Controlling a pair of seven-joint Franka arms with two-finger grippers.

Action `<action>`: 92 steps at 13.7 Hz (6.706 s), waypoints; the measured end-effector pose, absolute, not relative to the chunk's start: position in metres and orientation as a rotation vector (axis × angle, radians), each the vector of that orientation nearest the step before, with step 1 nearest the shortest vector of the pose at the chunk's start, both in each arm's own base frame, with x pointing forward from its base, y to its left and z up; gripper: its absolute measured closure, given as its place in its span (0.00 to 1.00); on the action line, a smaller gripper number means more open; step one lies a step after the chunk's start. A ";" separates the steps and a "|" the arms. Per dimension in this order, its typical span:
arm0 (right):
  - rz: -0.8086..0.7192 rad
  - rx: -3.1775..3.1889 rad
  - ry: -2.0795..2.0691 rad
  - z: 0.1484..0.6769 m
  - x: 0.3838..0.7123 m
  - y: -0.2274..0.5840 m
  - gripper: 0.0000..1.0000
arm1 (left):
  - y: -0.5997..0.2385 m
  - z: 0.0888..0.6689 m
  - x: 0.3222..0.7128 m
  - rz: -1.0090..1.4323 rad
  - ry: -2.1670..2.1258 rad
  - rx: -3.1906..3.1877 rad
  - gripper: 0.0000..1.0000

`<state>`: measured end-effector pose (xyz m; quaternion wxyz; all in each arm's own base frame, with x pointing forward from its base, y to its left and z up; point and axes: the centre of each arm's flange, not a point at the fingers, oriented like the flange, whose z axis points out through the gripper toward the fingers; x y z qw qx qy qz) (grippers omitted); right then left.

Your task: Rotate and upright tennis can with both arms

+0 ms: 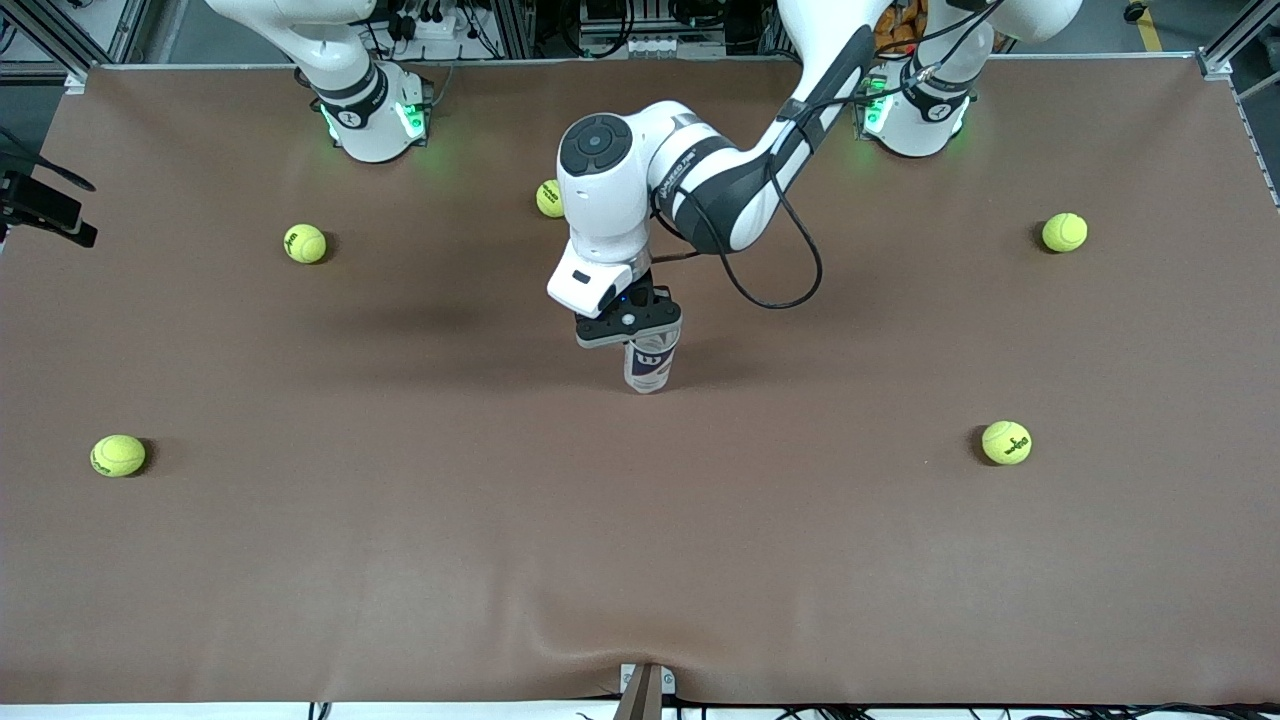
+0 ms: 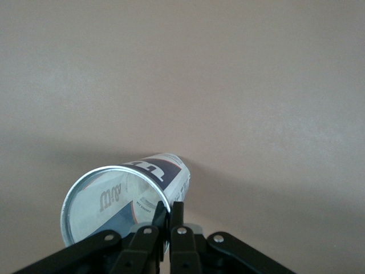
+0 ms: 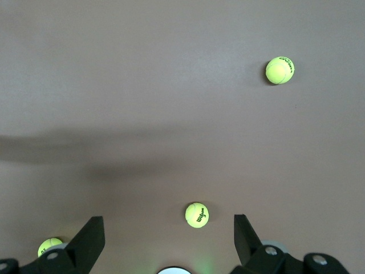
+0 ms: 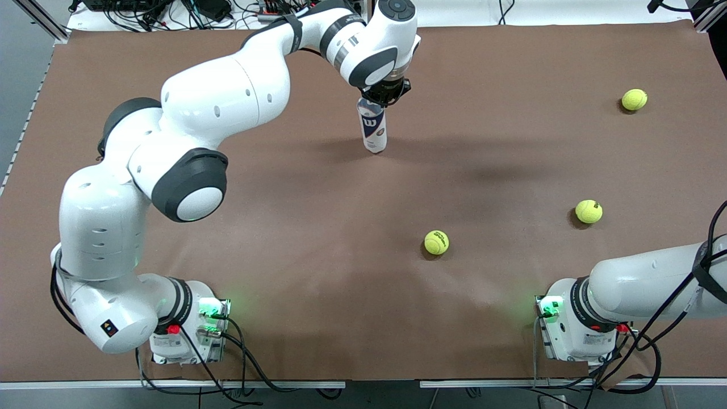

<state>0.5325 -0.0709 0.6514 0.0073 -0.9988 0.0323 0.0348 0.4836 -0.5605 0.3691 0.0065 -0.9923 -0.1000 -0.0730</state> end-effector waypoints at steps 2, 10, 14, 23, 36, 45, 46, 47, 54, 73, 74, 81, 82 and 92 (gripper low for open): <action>0.109 -3.123 0.098 0.651 0.533 -0.071 0.00 | -0.560 0.369 0.484 -0.230 -0.315 -3.104 0.80; 0.108 -3.119 0.077 0.651 0.533 -0.069 0.00 | -0.563 0.375 0.483 -0.240 -0.312 -3.115 0.47; 0.103 -3.119 0.077 0.651 0.533 -0.070 0.00 | -0.567 0.402 0.481 -0.278 -0.313 -3.149 0.20; 0.077 -3.122 0.077 0.653 0.535 -0.071 0.00 | -0.473 0.494 0.549 -0.353 -0.341 -3.181 0.07; 0.079 -3.121 0.064 0.653 0.535 -0.067 0.00 | -0.257 0.506 0.664 -0.299 -0.381 -3.113 0.00; 0.080 -3.121 0.061 0.653 0.535 -0.066 0.00 | -0.147 0.548 0.674 -0.199 -0.435 -3.232 0.00; 0.080 -3.121 0.061 0.653 0.535 -0.066 0.00 | -0.146 0.557 0.668 -0.184 -0.435 -3.218 0.00; 0.080 -3.121 0.061 0.653 0.535 -0.066 0.00 | -0.143 0.566 0.661 -0.166 -0.438 -3.199 0.00; 0.081 -3.121 0.061 0.653 0.535 -0.066 0.00 | -0.105 0.621 0.612 -0.061 -0.371 -3.102 0.00; 0.083 -3.121 0.062 0.653 0.535 -0.066 0.00 | 0.005 0.653 0.535 -0.002 -0.143 -3.130 0.00; 0.083 -3.121 0.062 0.653 0.535 -0.066 0.00 | 0.004 0.652 0.535 -0.001 -0.103 -3.141 0.00; 0.083 -3.121 0.062 0.653 0.535 -0.066 0.00 | -0.004 0.652 0.535 0.000 -0.030 -3.161 0.00; 0.083 -3.121 0.062 0.653 0.535 -0.066 0.00 | -0.005 0.652 0.535 0.000 -0.027 -3.161 0.00; 0.083 -3.121 0.062 0.653 0.535 -0.066 0.00 | -0.006 0.652 0.535 0.002 -0.025 -3.161 0.00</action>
